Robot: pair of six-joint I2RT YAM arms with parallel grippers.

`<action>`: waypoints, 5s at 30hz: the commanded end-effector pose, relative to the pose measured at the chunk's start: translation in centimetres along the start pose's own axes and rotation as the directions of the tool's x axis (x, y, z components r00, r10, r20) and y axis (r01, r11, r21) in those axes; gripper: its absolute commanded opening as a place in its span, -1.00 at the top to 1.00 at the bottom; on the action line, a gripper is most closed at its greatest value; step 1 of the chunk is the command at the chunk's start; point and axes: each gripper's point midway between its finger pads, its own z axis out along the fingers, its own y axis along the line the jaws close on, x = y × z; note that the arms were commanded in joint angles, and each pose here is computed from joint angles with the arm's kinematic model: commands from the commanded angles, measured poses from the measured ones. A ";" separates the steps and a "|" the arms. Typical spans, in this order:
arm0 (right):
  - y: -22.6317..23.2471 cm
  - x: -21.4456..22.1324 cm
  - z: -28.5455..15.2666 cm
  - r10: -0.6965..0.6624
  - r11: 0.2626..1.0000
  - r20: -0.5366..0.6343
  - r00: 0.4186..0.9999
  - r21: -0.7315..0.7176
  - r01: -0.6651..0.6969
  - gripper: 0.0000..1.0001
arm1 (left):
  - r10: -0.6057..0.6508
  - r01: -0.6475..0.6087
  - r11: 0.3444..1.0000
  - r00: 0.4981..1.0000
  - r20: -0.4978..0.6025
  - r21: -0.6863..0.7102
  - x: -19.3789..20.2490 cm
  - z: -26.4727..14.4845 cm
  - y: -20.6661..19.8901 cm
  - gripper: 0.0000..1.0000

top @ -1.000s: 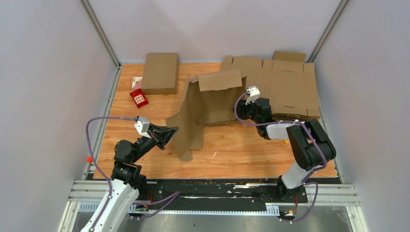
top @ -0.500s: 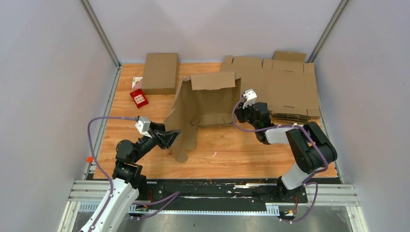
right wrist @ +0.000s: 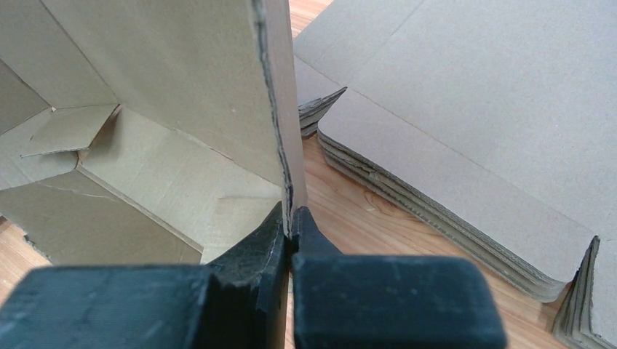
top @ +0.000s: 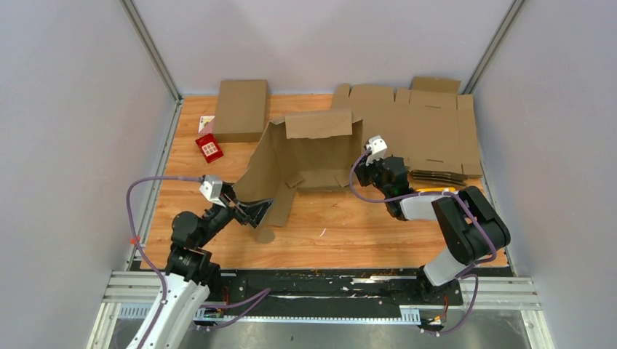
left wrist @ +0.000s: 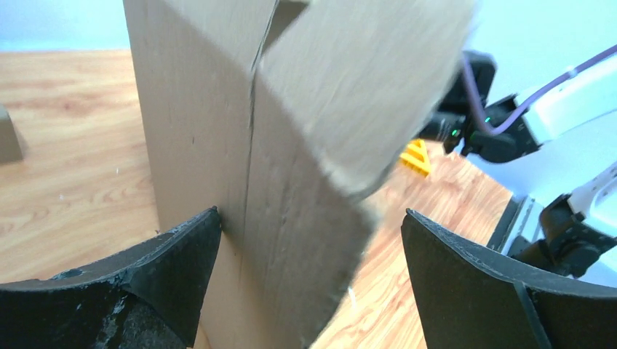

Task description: Fold the paper box

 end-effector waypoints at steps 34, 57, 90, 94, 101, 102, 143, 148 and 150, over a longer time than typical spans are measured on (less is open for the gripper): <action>2.7 -3.6 -1.9 0.010 1.000 0.139 0.990 0.024 -0.013 1.00 | 0.073 -0.073 0.942 0.997 -0.015 -0.328 -4.0 0.5 5.2 0.53; 6.6 -0.8 -1.2 0.034 0.999 0.035 0.999 0.011 -0.035 1.00 | 0.032 -0.032 0.999 0.999 -0.025 -0.027 -3.6 3.9 -0.2 1.00; 6.3 2.9 1.0 0.197 0.959 -0.018 0.980 0.211 -0.189 1.00 | -0.063 0.068 0.997 0.985 -0.158 0.025 0.8 4.1 -0.3 1.00; 6.6 2.5 0.7 0.145 0.948 0.011 0.989 0.286 -0.142 1.00 | -0.023 0.024 1.000 0.990 -0.141 0.002 0.6 3.6 0.1 0.99; 5.9 2.3 0.5 0.171 0.914 0.017 0.985 0.370 -0.165 1.00 | 0.028 -0.031 0.999 0.994 -0.110 -0.024 0.1 2.9 0.5 0.91; 5.7 2.2 0.4 0.177 0.907 0.017 0.984 0.384 -0.170 1.00 | 0.029 -0.032 0.999 0.994 -0.109 -0.028 0.2 2.9 0.6 0.96; 8.7 3.8 1.4 0.125 0.961 -0.215 0.969 0.270 -0.064 0.98 | -0.150 0.120 0.981 0.969 -0.198 -0.156 1.8 3.3 2.1 1.00; 9.2 4.0 1.5 0.176 0.965 -0.220 0.960 0.230 -0.124 0.98 | -0.196 0.176 0.977 0.963 -0.186 -0.116 1.8 3.7 1.3 1.00; 9.2 4.0 1.7 0.199 0.962 -0.218 0.955 0.228 -0.148 0.97 | -0.220 0.206 0.974 0.958 -0.185 -0.093 1.9 3.9 0.8 1.00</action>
